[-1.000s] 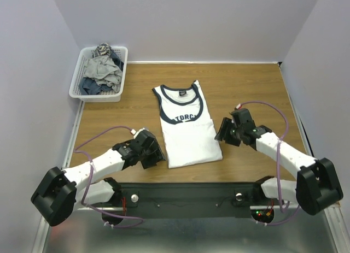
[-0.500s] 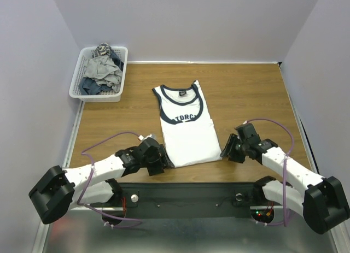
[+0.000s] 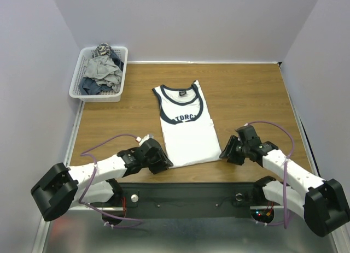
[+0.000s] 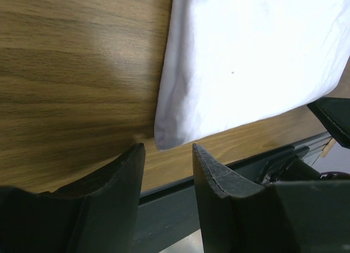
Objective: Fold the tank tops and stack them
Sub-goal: Fold the tank top
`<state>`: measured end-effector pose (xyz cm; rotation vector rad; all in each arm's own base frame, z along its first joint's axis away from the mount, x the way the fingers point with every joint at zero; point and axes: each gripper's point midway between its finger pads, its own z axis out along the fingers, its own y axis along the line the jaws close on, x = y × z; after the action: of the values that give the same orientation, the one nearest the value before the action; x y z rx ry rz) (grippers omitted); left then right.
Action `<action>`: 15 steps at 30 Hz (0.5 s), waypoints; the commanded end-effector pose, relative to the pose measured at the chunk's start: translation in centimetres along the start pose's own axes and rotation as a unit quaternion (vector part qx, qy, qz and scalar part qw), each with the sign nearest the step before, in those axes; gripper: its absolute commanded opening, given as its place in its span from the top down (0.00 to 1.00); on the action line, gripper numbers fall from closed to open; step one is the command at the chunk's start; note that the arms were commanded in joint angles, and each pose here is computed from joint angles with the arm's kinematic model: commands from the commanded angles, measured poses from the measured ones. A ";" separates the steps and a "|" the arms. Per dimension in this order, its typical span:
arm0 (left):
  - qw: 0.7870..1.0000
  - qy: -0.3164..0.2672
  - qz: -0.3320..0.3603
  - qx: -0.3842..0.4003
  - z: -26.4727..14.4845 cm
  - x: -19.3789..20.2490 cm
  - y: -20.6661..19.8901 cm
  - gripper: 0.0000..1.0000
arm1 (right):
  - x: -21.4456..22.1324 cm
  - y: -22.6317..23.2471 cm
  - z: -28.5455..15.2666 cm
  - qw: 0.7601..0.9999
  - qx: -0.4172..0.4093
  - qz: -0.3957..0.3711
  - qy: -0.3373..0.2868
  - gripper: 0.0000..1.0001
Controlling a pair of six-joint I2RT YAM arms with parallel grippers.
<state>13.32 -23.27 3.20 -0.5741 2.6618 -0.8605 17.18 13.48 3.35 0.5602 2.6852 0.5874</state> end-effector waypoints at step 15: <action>1.000 -0.015 -0.009 -0.025 1.6 -0.4 0.9 0.62 | 0.3 0.8 2.0 0.999 -0.034 0.018 0.004 0.55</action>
<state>14.07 -23.91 2.36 -0.6221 2.6536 -0.8545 17.75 14.56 2.58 0.5869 2.6616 0.6693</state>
